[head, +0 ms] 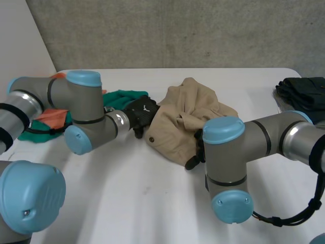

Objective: Fold the laundry.

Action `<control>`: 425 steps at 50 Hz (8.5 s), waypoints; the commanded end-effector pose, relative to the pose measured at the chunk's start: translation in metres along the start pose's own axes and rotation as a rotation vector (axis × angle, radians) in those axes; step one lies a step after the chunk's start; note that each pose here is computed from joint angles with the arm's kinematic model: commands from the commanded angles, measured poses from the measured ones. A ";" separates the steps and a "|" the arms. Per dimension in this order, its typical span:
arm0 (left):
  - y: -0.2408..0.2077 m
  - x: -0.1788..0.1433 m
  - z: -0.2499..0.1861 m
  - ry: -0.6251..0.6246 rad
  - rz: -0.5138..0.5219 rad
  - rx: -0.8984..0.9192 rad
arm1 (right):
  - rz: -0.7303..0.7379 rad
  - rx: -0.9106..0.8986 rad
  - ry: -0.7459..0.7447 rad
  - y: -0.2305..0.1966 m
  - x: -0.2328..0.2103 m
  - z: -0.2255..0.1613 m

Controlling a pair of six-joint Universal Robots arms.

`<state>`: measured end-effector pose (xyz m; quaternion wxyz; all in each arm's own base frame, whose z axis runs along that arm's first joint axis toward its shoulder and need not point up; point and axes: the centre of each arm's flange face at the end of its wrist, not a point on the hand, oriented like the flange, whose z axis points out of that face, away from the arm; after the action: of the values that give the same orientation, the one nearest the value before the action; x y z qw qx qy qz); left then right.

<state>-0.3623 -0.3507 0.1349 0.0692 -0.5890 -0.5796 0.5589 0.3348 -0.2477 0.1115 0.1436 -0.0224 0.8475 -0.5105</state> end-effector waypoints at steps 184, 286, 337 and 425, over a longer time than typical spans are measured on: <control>-0.092 -0.164 -0.107 -0.743 -0.284 0.166 | -0.535 0.527 -0.140 -0.222 0.029 0.007; -0.018 0.045 -0.168 -0.331 -0.276 -0.307 | -0.826 0.038 -0.221 -0.033 0.082 -0.022; -0.174 -0.055 -0.275 -0.616 -0.194 0.179 | -0.751 0.523 -0.175 -0.220 0.036 -0.106; -0.080 0.089 -0.257 0.272 -0.176 -0.486 | -1.104 -0.352 -0.524 -0.060 0.104 -0.140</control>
<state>-0.2382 -0.1019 0.2241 0.0527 -0.5917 -0.7543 0.2797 0.1915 -0.1718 0.2031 0.0301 -0.5976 0.7268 -0.3372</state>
